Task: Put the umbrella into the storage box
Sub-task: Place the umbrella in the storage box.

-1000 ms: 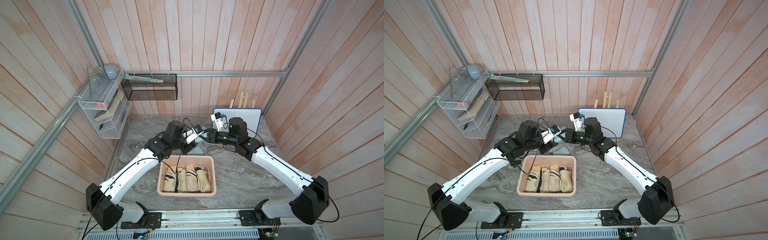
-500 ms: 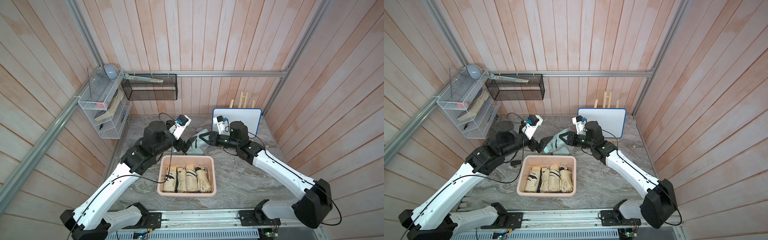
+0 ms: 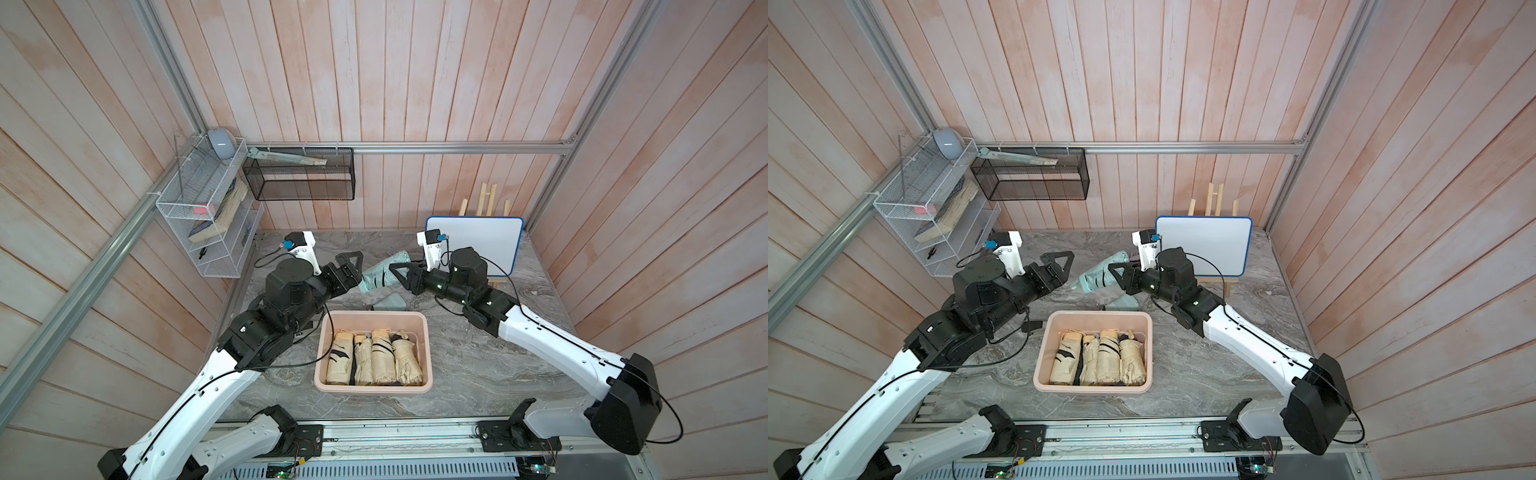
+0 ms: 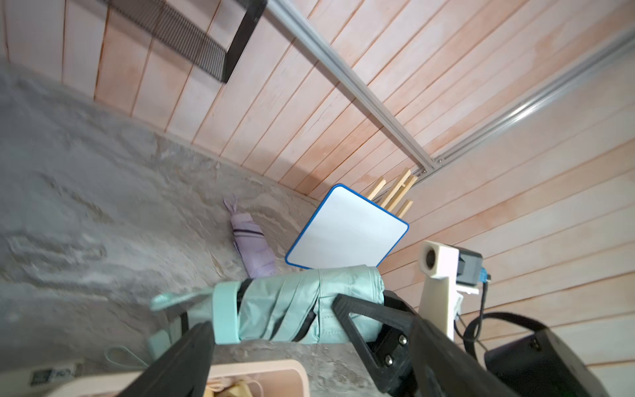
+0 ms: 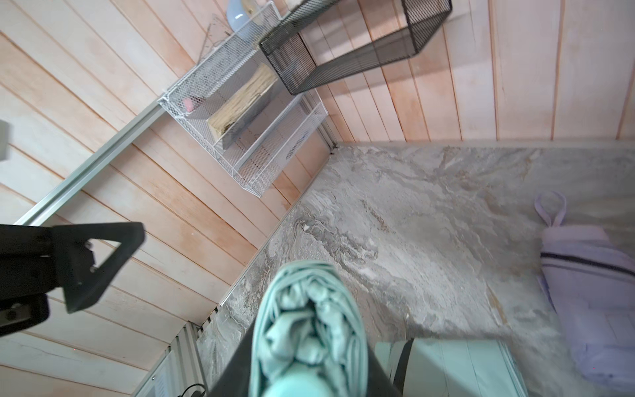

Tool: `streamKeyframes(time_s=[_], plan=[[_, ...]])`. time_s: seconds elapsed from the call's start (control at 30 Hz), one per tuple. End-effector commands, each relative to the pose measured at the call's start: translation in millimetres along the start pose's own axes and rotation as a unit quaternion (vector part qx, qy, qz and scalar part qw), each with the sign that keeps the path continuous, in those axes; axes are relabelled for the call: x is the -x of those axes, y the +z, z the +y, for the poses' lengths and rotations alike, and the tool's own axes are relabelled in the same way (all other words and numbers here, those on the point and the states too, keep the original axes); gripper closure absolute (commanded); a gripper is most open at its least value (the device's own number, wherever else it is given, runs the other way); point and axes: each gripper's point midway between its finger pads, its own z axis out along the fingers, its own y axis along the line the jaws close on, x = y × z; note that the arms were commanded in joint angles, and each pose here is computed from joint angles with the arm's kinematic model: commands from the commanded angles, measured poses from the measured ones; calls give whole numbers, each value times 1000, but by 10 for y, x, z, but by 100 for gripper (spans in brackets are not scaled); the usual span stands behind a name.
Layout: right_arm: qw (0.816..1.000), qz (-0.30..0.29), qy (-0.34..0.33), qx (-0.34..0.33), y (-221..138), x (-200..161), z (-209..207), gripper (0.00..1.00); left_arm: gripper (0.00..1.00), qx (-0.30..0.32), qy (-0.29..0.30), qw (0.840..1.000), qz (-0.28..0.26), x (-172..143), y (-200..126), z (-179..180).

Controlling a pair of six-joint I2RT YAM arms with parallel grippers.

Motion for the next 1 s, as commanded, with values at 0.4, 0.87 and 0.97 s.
streamKeyframes(time_s=[0.4,0.87,0.97], plan=[[970,-159,-179,46,-263,484,756,79,7,-93,-432,897,25,-105,11,-120],[957,-207,-188,81,-510,496,1082,79,3,-119,-510,851,41,-192,285,-156],[956,-208,-188,84,-526,440,1111,79,6,-131,-514,846,45,-195,338,-209]])
